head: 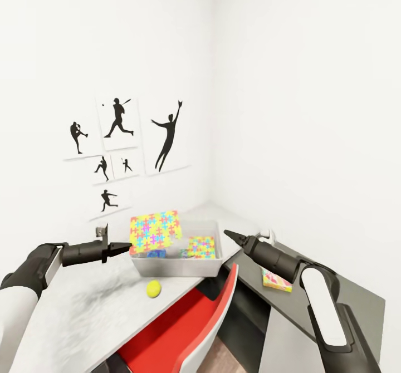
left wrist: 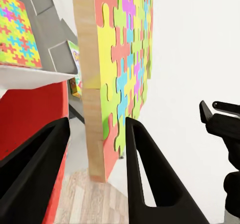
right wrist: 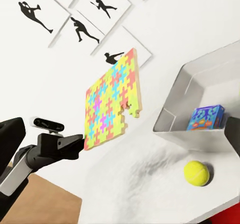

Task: Put all the toys in the child's room - the three board games (two on the bed and one on the table), the two jigsaw puzzles on the table, and the tennis ball on the table - inside the toy box on the table in the child's room.

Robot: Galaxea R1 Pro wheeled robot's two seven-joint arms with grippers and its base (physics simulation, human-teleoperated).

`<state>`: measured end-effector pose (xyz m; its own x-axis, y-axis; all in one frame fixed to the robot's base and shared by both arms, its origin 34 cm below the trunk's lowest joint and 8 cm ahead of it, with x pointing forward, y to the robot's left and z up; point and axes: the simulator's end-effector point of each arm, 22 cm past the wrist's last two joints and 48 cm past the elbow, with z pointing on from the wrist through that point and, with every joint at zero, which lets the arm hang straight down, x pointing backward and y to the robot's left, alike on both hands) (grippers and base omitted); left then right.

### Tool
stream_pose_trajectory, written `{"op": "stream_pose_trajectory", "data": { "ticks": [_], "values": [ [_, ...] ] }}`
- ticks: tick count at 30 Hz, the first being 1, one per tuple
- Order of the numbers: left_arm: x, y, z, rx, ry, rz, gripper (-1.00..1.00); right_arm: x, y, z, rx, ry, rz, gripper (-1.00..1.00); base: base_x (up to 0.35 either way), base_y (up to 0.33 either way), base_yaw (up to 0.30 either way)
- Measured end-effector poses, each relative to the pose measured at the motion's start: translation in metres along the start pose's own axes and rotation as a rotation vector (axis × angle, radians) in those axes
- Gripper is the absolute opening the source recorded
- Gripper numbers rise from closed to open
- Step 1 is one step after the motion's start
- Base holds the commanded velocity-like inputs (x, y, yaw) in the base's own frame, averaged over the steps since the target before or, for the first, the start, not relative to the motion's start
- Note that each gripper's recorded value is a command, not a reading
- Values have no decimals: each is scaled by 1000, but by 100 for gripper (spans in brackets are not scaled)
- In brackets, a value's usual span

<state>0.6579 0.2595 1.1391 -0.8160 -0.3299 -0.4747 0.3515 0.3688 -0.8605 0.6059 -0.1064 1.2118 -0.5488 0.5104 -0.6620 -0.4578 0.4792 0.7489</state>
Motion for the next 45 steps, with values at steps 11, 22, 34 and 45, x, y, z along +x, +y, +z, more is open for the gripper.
{"op": "stream_pose_trajectory", "data": {
  "ticks": [11, 22, 34, 45],
  "values": [
    [-1, -1, 0, 3, -4, 14, -100, 0, 0, 0, 0, 1, 1, 100, 71, 15, 8],
    [-1, -1, 0, 4, -4, 16, -100, 0, -1, 0, -1, 1, 1, 100, 150, 27, 0],
    [-1, 0, 0, 2, -4, 16, -100, 0, 0, 0, -1, 1, 1, 100, 210, 0, 0],
    [-1, -1, 1, 5, -4, 20, -100, 0, 0, 0, -1, 2, 1, 100, 108, -28, 103]
  ]
}}
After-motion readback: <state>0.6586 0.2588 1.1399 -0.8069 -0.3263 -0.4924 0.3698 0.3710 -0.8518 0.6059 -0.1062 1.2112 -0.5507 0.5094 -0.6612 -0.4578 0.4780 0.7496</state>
